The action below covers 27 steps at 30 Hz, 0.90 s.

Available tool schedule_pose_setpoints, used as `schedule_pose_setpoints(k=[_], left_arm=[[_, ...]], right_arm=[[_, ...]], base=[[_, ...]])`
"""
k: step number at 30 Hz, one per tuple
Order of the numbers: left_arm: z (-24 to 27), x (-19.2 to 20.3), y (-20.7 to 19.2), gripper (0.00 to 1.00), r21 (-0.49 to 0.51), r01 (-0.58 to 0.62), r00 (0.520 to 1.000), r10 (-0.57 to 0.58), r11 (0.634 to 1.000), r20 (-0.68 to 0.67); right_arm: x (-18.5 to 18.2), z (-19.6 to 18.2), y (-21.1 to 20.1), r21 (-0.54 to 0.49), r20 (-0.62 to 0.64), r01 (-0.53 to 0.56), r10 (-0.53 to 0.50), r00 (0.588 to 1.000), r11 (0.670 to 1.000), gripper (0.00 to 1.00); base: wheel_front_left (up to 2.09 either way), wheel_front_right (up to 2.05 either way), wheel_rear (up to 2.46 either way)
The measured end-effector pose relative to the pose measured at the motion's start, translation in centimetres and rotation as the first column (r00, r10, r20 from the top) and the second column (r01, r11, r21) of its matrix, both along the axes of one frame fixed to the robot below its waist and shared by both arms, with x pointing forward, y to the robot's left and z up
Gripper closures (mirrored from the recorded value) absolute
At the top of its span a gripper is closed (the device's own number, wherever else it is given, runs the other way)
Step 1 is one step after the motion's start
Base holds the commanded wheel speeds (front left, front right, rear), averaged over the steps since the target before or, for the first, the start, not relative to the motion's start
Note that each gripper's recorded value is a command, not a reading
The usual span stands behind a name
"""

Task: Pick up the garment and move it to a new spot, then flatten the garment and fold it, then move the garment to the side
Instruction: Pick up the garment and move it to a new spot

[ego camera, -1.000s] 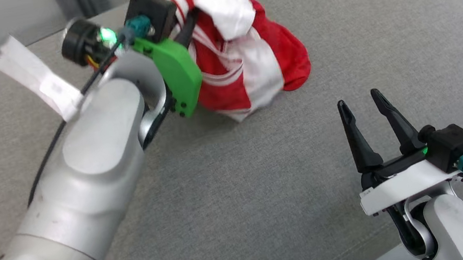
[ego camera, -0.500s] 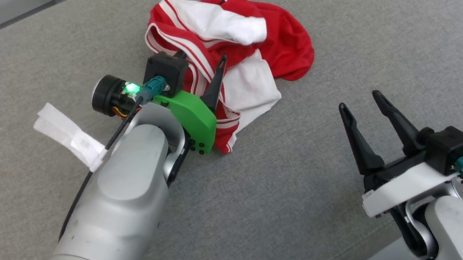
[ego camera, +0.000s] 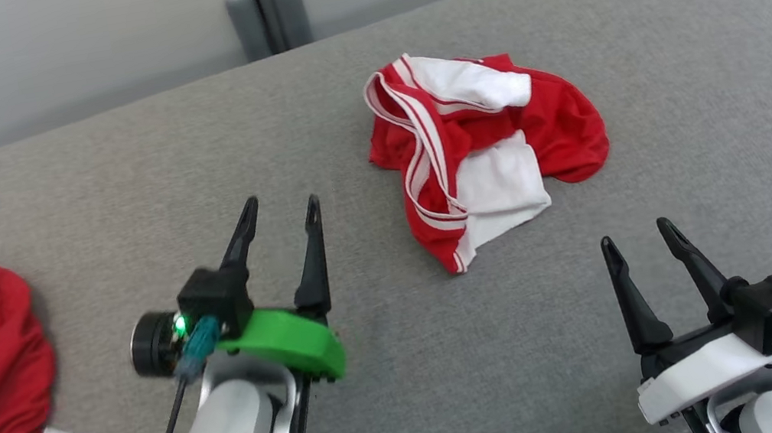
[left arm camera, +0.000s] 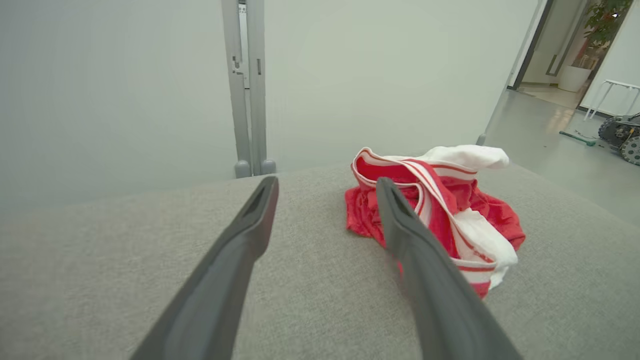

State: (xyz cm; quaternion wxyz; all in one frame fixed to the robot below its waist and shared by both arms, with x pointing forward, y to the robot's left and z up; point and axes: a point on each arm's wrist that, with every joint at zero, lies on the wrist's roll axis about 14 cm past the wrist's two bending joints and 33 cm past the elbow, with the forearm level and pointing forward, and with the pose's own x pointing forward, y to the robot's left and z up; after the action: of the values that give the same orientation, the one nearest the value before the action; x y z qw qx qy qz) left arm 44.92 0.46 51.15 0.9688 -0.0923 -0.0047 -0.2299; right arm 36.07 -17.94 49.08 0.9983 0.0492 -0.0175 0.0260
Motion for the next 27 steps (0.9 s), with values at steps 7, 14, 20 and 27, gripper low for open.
schedule_pose_setpoints(k=[7,14,20,27], left_arm=[[2.1,-4.8,8.8,0.00,-0.020,-0.229,0.969,0.229,0.973,0.090],[3.3,-9.4,13.8,0.00,-0.020,-0.345,0.926,0.344,0.938,0.155],[1.2,-12.3,14.8,0.00,-0.017,-0.359,0.928,0.359,0.933,0.097],[-0.3,-13.5,14.7,0.00,-0.003,-0.351,0.935,0.351,0.936,0.056]], right_arm=[[-0.5,2.1,2.6,-0.027,0.070,-0.083,0.085,0.994,0.996,0.00],[-1.3,3.9,3.9,-0.042,0.128,-0.123,0.127,0.984,0.992,0.00],[-1.8,4.8,4.1,-0.036,0.157,-0.128,0.133,0.979,0.991,0.00],[-2.8,4.4,3.6,-0.024,0.144,-0.112,0.114,0.983,0.993,0.00]], base=[[0.00,0.00,0.00],[0.00,0.00,0.00],[0.00,0.00,0.00],[0.00,0.00,0.00]])
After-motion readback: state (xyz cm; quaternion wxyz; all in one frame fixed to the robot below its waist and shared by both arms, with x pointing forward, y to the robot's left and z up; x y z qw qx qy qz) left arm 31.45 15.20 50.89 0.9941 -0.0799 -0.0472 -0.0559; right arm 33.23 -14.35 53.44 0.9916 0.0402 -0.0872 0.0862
